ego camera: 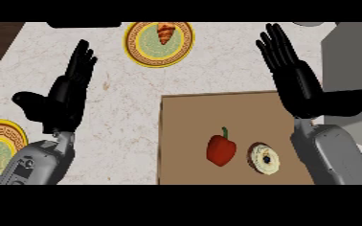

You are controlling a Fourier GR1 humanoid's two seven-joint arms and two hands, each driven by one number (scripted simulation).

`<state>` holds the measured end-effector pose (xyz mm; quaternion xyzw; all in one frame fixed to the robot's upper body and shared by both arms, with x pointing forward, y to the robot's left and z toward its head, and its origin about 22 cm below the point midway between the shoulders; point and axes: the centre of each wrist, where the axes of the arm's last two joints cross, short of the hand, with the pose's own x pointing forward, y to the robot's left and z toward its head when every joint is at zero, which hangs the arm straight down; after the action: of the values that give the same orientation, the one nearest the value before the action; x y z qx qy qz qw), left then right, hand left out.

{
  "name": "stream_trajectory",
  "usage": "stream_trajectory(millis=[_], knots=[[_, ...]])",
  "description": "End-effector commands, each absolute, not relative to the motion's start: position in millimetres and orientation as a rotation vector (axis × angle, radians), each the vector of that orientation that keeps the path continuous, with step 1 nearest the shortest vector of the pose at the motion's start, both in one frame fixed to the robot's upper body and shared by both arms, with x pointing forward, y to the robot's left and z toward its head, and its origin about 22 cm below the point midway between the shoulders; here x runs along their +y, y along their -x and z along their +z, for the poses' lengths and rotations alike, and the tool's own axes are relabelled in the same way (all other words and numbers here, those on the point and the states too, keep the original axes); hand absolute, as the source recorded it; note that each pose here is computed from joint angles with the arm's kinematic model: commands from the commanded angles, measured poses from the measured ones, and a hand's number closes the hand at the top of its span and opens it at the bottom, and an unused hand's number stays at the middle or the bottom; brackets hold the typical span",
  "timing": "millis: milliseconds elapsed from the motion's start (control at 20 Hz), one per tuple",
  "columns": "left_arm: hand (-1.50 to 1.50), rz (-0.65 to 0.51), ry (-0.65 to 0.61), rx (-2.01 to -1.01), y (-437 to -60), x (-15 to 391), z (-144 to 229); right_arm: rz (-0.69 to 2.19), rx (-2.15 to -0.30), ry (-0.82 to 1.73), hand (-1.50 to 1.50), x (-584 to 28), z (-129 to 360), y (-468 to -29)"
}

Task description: Pick the cupcake from the tray and place it in the tiered shelf

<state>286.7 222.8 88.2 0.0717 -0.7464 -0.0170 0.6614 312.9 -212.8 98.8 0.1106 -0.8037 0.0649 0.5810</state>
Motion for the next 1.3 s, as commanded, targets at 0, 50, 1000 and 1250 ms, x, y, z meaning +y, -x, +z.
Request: stream_trajectory(millis=[0, 50, 1000, 1250], knots=[[0.00, -0.085, -0.168, -1.669, -286.1, 213.4, 89.3, 0.110, -1.827, -0.164, -1.50, -240.6, 78.9, -304.0], [0.00, -0.132, -0.182, -1.662, -293.1, 214.4, 70.8, 0.083, -1.797, -0.103, -1.50, -252.4, 77.8, -303.0], [0.00, -0.229, -0.124, -1.579, -280.1, 232.9, 36.0, -0.377, -1.737, 0.588, -1.50, -332.6, 10.0, -163.3], [0.00, -0.235, -0.118, -1.571, -284.7, 229.2, 19.1, 0.022, -1.580, 0.502, -1.50, -336.6, 43.4, -146.9]])
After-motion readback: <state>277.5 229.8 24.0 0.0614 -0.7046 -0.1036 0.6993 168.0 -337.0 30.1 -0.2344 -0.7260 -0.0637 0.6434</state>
